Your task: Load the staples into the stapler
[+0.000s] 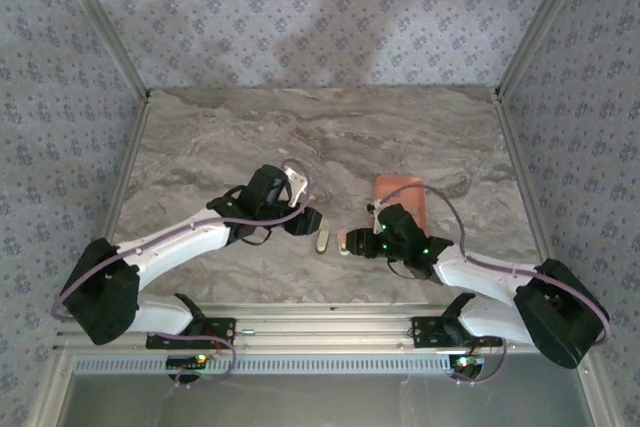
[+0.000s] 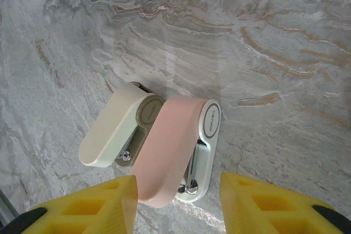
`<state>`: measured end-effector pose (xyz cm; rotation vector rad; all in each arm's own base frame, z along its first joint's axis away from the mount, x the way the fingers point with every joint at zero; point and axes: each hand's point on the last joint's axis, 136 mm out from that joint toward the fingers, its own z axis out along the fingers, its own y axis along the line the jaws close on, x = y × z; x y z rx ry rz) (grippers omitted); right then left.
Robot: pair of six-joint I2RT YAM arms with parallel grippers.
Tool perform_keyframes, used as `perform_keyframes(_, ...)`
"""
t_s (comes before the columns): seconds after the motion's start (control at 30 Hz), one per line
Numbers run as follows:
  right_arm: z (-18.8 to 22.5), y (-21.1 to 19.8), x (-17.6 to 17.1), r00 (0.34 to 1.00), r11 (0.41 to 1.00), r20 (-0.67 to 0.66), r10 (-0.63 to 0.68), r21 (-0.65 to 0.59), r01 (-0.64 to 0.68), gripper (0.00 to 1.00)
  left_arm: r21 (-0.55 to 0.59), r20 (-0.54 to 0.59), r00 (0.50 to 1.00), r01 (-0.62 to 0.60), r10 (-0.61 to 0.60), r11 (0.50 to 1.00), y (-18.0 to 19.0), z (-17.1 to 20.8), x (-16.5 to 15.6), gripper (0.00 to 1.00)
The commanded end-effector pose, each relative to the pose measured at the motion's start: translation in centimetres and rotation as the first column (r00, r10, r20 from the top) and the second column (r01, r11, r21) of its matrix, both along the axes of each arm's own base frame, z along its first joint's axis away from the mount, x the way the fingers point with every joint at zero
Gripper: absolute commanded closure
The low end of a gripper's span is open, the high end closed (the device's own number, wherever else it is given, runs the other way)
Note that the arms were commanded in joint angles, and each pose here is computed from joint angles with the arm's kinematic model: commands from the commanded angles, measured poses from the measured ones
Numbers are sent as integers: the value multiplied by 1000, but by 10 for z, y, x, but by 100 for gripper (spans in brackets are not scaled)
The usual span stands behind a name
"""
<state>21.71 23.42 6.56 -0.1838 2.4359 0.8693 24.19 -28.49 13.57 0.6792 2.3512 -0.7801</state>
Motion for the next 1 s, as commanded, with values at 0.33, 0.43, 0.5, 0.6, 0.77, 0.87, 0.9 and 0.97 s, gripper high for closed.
perform_keyframes(0.33, -58, -14, -27, 985, 989, -168, 35, -135, -58, 71, -3, 17, 999, -38, 38, 999, 13, 0, 2, 40)
perform_keyframes(0.43, -44, -11, -15, 993, 986, -113, 40, -155, -58, 70, -1, 19, 999, -42, 42, 999, 14, 1, 3, 40)
perform_keyframes(0.5, -43, -13, -13, 992, 980, -118, 37, -190, -59, 71, -4, 24, 999, -44, 44, 999, 15, 2, 3, 40)
perform_keyframes(0.6, -56, -24, -20, 988, 970, -155, 12, -239, -49, 74, -3, 31, 998, -53, 53, 999, 18, 3, 2, 40)
perform_keyframes(0.77, -80, -43, -46, 970, 962, -240, -40, -271, -28, 83, 4, 30, 998, -62, 62, 998, 24, 1, 1, 40)
perform_keyframes(0.87, -92, -54, -53, 964, 950, -258, -70, -312, -15, 85, 4, 31, 997, -70, 70, 998, 27, -2, 2, 40)
perform_keyframes(0.9, -95, -56, -53, 961, 946, -263, -79, -325, -11, 85, 3, 29, 997, -72, 72, 997, 27, -3, 2, 40)
perform_keyframes(0.97, -99, -56, -53, 958, 941, -275, -82, -337, -16, 86, 6, 26, 997, -74, 74, 997, 28, -4, 2, 40)
